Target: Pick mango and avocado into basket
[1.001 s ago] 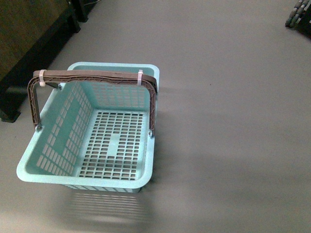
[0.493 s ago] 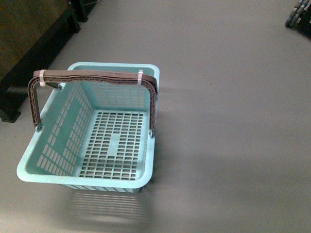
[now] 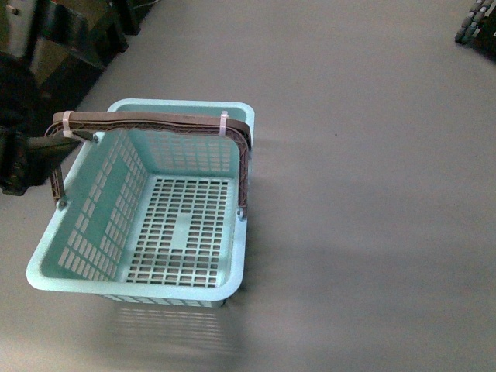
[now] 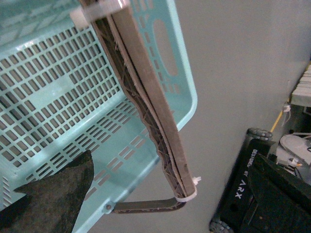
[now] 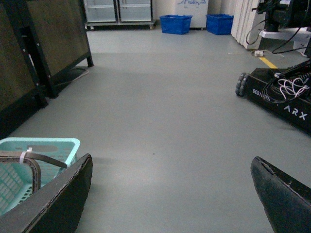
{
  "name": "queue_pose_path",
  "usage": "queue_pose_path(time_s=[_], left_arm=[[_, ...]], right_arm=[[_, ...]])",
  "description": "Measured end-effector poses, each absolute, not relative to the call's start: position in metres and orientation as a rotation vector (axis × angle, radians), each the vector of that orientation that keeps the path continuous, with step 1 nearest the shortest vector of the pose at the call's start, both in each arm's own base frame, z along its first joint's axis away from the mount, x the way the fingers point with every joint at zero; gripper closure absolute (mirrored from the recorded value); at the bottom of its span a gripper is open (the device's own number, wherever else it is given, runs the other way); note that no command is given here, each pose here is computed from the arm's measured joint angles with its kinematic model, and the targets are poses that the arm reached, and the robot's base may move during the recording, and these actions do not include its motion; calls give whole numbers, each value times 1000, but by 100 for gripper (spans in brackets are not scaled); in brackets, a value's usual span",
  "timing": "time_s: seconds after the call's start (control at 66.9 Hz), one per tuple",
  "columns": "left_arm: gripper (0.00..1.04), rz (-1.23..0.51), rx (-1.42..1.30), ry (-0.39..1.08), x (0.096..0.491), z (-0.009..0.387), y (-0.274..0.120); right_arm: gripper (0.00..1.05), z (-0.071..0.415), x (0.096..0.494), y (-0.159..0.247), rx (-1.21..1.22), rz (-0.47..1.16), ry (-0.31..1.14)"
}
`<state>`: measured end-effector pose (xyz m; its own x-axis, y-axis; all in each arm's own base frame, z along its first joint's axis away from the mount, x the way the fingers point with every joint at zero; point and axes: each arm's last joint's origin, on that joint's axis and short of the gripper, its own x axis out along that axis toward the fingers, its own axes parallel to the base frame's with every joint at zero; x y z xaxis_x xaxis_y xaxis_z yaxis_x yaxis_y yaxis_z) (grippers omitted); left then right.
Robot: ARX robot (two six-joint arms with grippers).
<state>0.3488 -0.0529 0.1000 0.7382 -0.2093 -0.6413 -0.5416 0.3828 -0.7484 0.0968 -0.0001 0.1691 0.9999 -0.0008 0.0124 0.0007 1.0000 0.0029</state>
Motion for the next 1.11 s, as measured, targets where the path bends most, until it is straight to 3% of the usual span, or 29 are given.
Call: queue_pose_path(time_s=[0.194,0.538,0.896,1.031,1.105], left_arm=[[8,252,-1209,806,385,68,-81],[9,261,-1216,808,429,35,-95],[74,290,-1238,803,444,26,-104],[88,293,-1293,801,446,28,-104],[89,274,-1281,786,444,32,-102]], right_arm=[[9,169,97,0,3,-1,-12],[9,169,97,0,3,-1,-12],[9,169,97,0,3,-1,-12],[9,169,97,0,3,-1,-12],[9,169,97,0,3,-1,-12]])
